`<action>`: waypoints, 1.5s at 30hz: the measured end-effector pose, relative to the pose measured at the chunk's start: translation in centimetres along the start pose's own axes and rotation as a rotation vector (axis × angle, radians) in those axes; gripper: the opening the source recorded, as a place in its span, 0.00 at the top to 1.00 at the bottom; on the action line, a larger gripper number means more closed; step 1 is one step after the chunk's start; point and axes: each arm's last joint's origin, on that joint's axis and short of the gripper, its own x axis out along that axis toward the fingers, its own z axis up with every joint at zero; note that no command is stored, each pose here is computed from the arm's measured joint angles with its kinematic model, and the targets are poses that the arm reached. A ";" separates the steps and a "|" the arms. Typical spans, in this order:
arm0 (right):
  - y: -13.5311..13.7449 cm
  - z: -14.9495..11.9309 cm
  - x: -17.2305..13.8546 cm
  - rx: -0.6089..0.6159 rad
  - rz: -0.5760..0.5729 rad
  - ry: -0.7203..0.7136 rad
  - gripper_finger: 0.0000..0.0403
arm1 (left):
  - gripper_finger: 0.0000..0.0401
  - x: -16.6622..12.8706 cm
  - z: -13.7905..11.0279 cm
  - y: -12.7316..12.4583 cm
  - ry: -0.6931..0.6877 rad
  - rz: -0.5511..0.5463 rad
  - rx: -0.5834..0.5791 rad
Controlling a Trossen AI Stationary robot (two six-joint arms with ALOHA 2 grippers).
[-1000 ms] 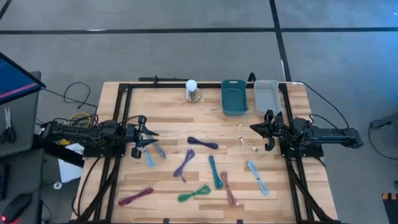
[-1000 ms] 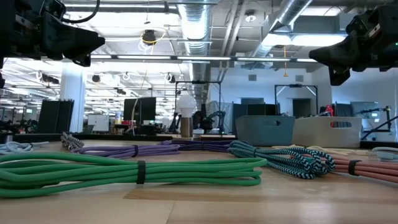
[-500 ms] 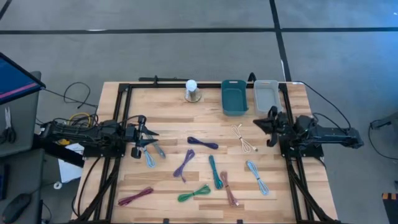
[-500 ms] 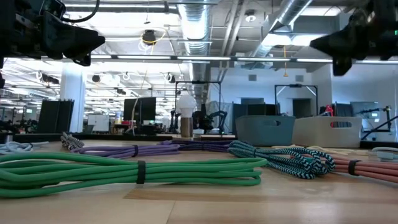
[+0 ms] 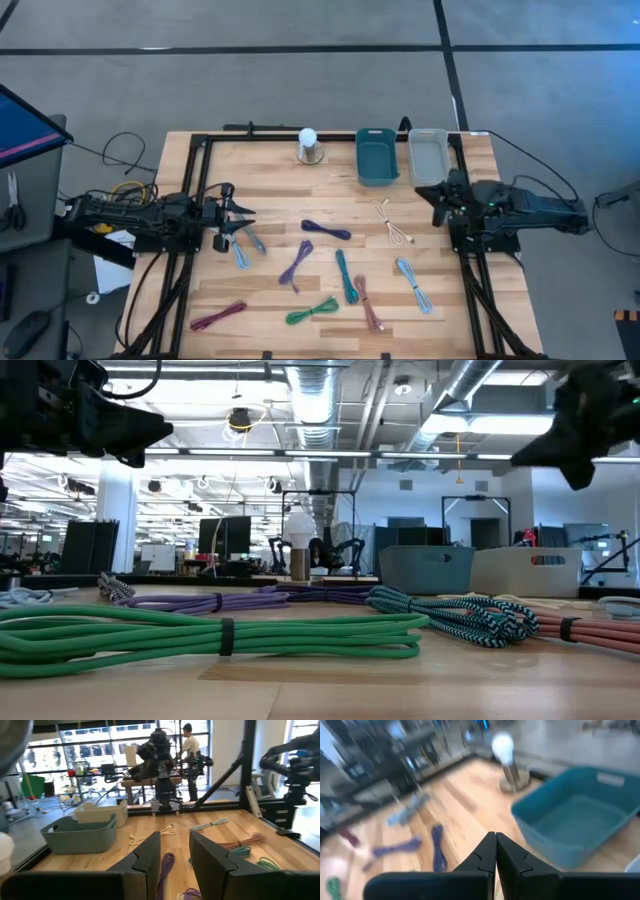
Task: Pick & Place USB Port
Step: Put the white charger cable into the gray bin
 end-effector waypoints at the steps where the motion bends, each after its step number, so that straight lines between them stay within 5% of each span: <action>1: 0.2 0.0 0.4 -0.006 -0.011 0.029 0.99 | 0.74 0.0 0.0 0.0 0.000 0.006 0.000; 17: 4.5 3.7 3.9 -0.042 -0.177 0.481 0.99 | 0.74 0.0 0.0 0.0 0.001 0.008 0.000; 29: 5.5 1.2 7.3 0.033 -0.272 0.766 0.83 | 0.74 0.0 0.0 0.0 0.001 0.008 0.000; 45: 6.2 -1.9 11.4 0.027 -0.356 0.879 0.66 | 0.74 0.0 0.0 0.0 0.001 0.008 0.000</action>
